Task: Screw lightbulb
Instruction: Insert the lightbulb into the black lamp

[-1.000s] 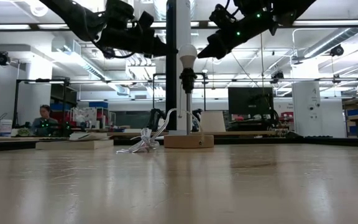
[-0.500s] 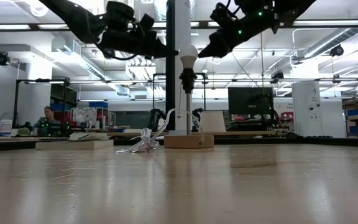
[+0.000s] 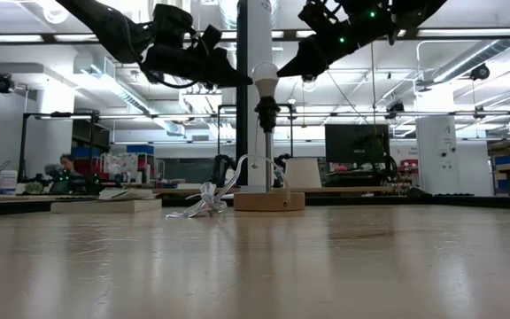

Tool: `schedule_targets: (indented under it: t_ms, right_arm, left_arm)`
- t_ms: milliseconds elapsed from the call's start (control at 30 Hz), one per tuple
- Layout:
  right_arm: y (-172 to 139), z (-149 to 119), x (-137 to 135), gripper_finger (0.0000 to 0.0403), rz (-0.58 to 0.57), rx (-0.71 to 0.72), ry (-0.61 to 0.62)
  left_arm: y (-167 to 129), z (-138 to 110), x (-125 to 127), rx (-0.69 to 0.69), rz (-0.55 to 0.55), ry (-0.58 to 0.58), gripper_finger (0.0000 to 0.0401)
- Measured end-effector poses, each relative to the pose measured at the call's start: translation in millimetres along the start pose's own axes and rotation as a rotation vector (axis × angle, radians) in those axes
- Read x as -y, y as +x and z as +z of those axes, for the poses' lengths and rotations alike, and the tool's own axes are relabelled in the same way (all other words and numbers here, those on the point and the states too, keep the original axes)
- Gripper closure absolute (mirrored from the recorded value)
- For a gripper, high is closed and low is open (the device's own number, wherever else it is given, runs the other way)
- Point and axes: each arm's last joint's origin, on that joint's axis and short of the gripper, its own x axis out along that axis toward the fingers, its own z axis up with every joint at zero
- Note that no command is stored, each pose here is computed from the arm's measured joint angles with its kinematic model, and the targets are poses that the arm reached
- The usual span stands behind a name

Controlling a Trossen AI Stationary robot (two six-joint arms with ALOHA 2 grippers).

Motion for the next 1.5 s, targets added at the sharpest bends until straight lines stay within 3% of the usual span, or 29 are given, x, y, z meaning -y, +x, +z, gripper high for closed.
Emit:
schedule_targets:
  t_ms: [467, 767, 1200, 1500]
  right_arm:
    - [-5, -3, 3, 0.0403, -0.077, -0.088, -0.011]
    - [-5, -10, 16, 0.0403, -0.124, -0.11, -0.02]
    - [8, -17, 19, 0.0403, 0.003, -0.018, 0.01]
    - [7, -16, 16, 0.0403, 0.023, -0.014, 0.019]
  left_arm:
    - [-4, 5, 0, -0.006, 0.03, -0.005, 0.0401]
    - [-9, 11, 2, 0.027, -0.047, -0.003, 0.0401]
    - [-10, 12, 5, 0.052, -0.149, 0.007, 0.0401]
    - [-6, 7, 3, 0.018, -0.073, 0.026, 0.0401]
